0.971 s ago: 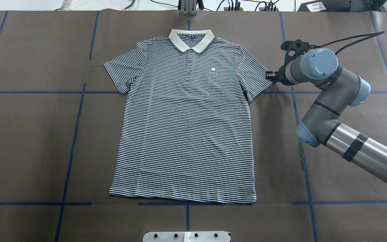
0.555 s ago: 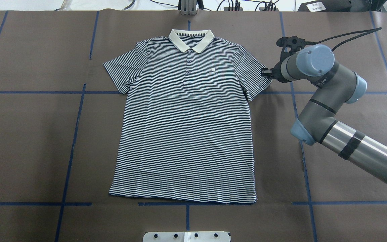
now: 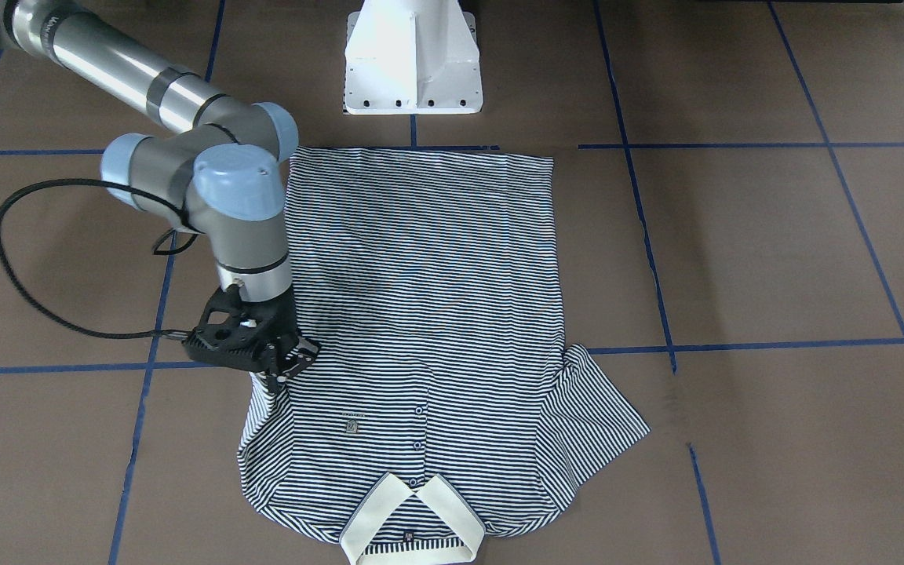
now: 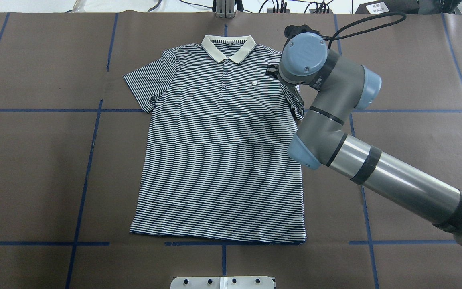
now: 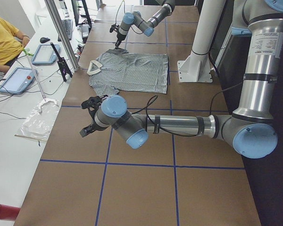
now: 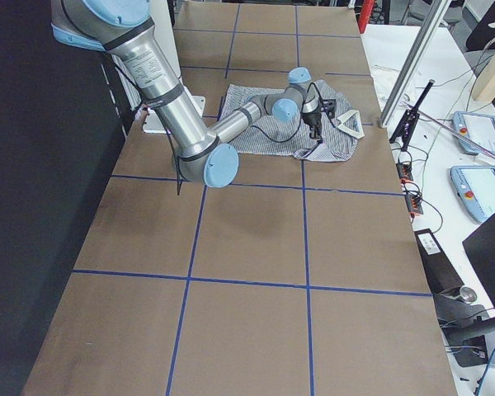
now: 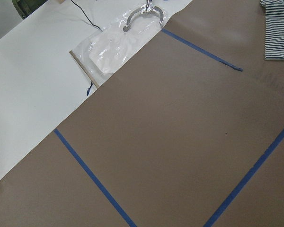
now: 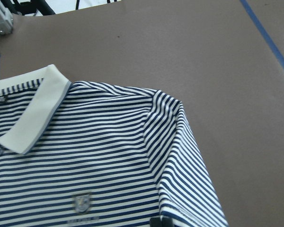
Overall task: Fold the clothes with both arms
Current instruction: 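Fold the sleeve with the right gripper inward across the shirt body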
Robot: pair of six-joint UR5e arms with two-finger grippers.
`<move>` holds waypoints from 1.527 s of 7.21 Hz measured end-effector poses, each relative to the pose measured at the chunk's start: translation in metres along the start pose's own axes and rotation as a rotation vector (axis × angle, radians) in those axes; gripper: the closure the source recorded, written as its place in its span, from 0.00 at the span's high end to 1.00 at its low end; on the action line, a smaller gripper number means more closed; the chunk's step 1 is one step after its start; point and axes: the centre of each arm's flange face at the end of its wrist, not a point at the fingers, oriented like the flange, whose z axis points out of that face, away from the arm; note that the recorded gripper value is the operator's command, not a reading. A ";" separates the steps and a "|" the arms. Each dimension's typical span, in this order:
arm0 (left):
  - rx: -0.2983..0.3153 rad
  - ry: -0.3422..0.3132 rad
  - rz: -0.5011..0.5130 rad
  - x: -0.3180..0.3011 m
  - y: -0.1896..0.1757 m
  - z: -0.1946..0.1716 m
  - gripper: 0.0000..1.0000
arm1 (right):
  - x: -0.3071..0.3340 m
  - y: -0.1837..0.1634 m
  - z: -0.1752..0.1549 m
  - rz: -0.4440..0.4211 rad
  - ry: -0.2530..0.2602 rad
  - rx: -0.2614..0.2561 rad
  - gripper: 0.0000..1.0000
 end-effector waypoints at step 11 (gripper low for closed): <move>0.025 -0.005 -0.018 0.001 -0.016 -0.002 1.00 | -0.103 -0.022 -0.023 0.067 0.033 -0.025 1.00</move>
